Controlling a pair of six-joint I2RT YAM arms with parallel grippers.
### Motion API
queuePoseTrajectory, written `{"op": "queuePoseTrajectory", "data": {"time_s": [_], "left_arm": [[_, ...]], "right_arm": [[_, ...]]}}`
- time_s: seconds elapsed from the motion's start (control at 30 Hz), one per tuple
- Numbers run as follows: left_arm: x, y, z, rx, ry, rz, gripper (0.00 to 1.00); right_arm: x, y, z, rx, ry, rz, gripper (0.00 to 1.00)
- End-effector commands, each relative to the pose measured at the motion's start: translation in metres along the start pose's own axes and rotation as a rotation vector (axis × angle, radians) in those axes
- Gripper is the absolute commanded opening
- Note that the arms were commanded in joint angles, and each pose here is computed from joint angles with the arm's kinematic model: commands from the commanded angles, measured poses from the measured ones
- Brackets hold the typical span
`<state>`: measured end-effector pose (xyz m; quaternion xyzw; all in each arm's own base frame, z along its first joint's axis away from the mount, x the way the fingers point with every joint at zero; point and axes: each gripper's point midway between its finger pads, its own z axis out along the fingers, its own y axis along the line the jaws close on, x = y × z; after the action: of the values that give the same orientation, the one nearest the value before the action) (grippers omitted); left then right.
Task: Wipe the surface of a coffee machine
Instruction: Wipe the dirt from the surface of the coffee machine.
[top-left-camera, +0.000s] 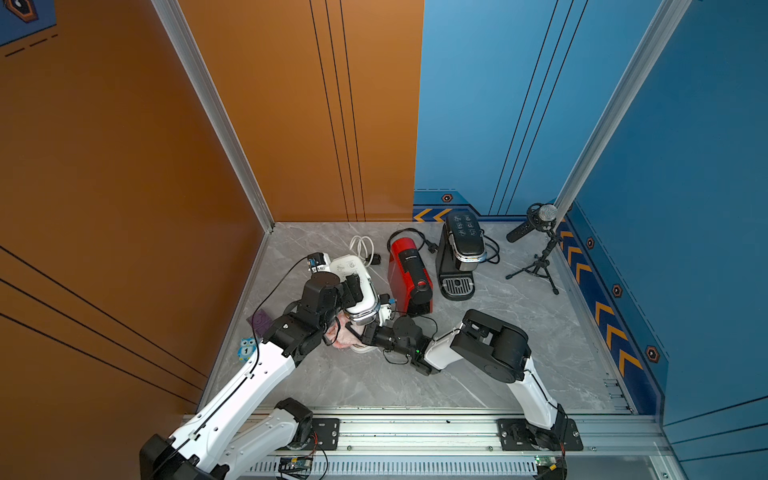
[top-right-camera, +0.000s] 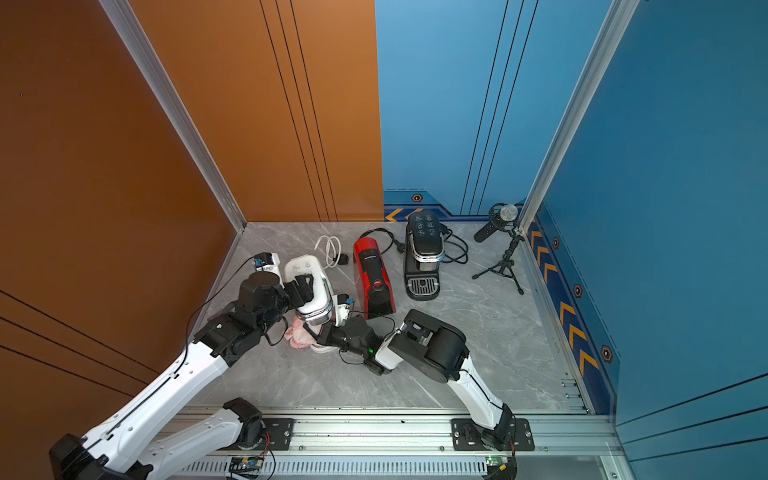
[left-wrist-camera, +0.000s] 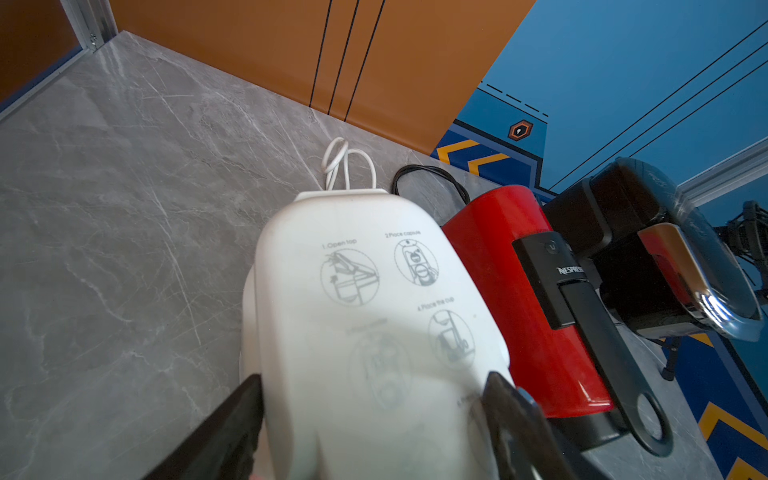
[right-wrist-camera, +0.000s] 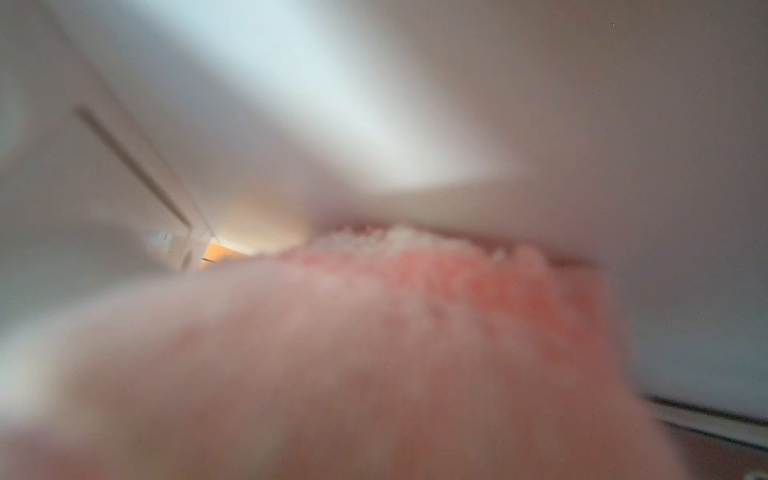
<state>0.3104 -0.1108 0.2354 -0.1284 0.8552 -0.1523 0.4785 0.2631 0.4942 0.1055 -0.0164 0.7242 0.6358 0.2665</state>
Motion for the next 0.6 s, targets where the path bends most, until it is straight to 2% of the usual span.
{"op": "queuePoseTrajectory", "data": {"time_s": [0.0, 0.13, 0.17, 0.33, 0.47, 0.57], "left_arm": [[0.112, 0.060, -0.001, -0.180, 0.424, 0.171, 0.82], [0.113, 0.059, -0.001, -0.179, 0.426, 0.172, 0.82], [0.113, 0.060, -0.001, -0.180, 0.426, 0.172, 0.82], [0.111, 0.059, -0.002, -0.177, 0.421, 0.168, 0.82], [0.114, 0.060, -0.001, -0.180, 0.425, 0.167, 0.82], [0.115, 0.060, -0.001, -0.180, 0.429, 0.166, 0.82]], "right_arm": [[-0.067, -0.014, -0.013, 0.081, -0.179, -0.010, 0.00], [-0.068, -0.040, -0.032, 0.235, -0.171, -0.060, 0.00], [-0.072, -0.031, -0.034, 0.232, -0.175, -0.066, 0.00], [-0.045, -0.059, -0.046, 0.324, -0.134, -0.063, 0.00], [-0.018, -0.065, -0.039, 0.318, -0.079, -0.051, 0.00], [0.002, -0.055, -0.030, 0.276, -0.040, -0.029, 0.00]]}}
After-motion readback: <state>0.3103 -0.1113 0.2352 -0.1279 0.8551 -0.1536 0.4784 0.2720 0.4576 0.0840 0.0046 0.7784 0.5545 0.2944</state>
